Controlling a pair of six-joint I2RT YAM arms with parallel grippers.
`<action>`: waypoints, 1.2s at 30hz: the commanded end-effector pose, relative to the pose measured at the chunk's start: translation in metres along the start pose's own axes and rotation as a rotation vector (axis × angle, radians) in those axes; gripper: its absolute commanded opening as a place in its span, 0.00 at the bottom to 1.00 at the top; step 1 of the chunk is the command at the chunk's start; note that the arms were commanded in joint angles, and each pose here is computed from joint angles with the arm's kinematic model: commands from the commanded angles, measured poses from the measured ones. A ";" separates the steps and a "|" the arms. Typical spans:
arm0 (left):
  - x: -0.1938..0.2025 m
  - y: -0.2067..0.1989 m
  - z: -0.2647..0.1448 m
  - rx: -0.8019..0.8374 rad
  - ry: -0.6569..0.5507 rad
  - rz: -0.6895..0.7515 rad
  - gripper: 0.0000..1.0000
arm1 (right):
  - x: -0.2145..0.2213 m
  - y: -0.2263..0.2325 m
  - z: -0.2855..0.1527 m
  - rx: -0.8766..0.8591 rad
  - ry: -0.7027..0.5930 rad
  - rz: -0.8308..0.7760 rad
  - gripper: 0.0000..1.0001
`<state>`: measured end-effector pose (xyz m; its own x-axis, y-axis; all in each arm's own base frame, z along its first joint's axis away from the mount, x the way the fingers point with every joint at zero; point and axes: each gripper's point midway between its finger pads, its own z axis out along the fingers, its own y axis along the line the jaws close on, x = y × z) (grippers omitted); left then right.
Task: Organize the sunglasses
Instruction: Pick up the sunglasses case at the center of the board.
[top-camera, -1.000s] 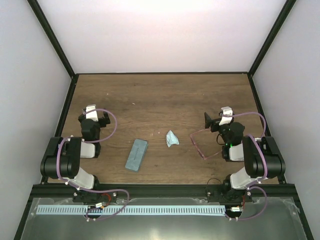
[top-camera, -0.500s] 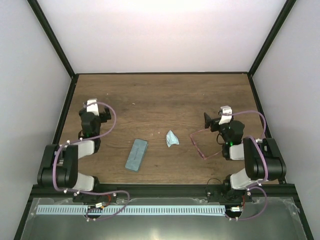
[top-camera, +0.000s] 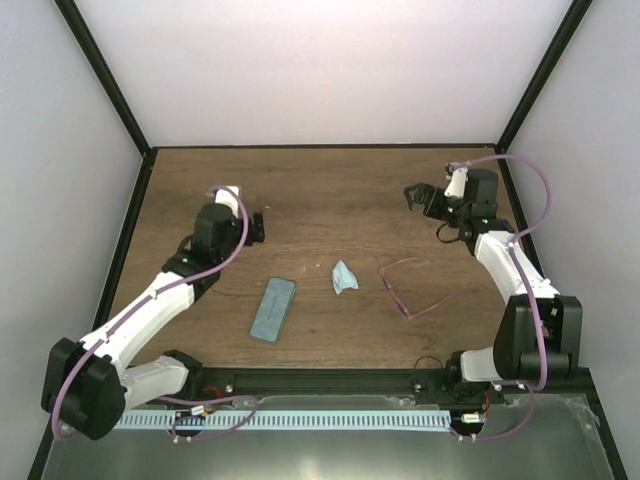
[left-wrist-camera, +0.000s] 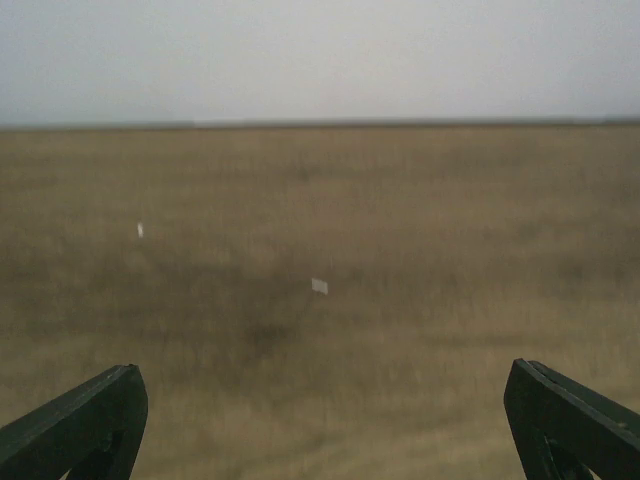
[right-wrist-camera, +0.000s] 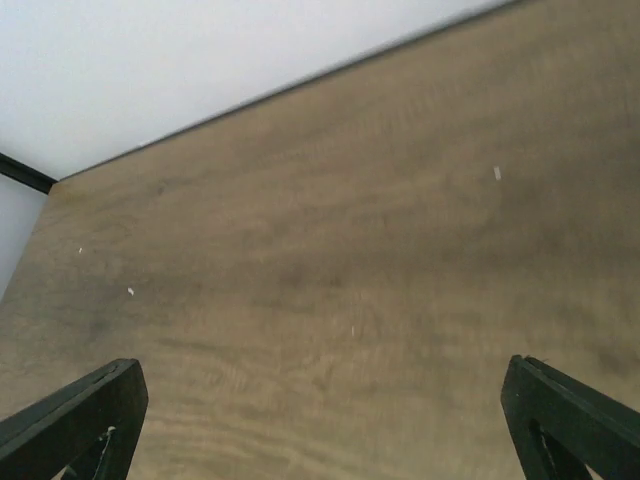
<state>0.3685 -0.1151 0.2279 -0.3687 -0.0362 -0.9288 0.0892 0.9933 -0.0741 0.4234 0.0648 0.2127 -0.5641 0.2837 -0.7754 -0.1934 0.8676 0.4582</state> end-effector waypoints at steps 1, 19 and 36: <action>0.065 -0.006 -0.030 0.032 0.244 0.027 1.00 | 0.034 -0.006 -0.028 0.061 0.144 0.251 1.00; 0.171 -0.064 -0.065 0.060 0.781 0.116 1.00 | 0.078 -0.002 -0.050 -0.043 0.242 0.310 1.00; 0.215 -0.094 -0.084 0.234 0.955 0.185 1.00 | 0.091 -0.011 -0.044 -0.014 0.271 0.323 1.00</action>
<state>0.2113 -0.2078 0.0744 -0.9088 0.2875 -0.3023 0.3384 0.9318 -0.1312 0.3363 0.0644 0.1554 -0.7911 0.4196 -0.4451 0.0181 0.7433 0.6687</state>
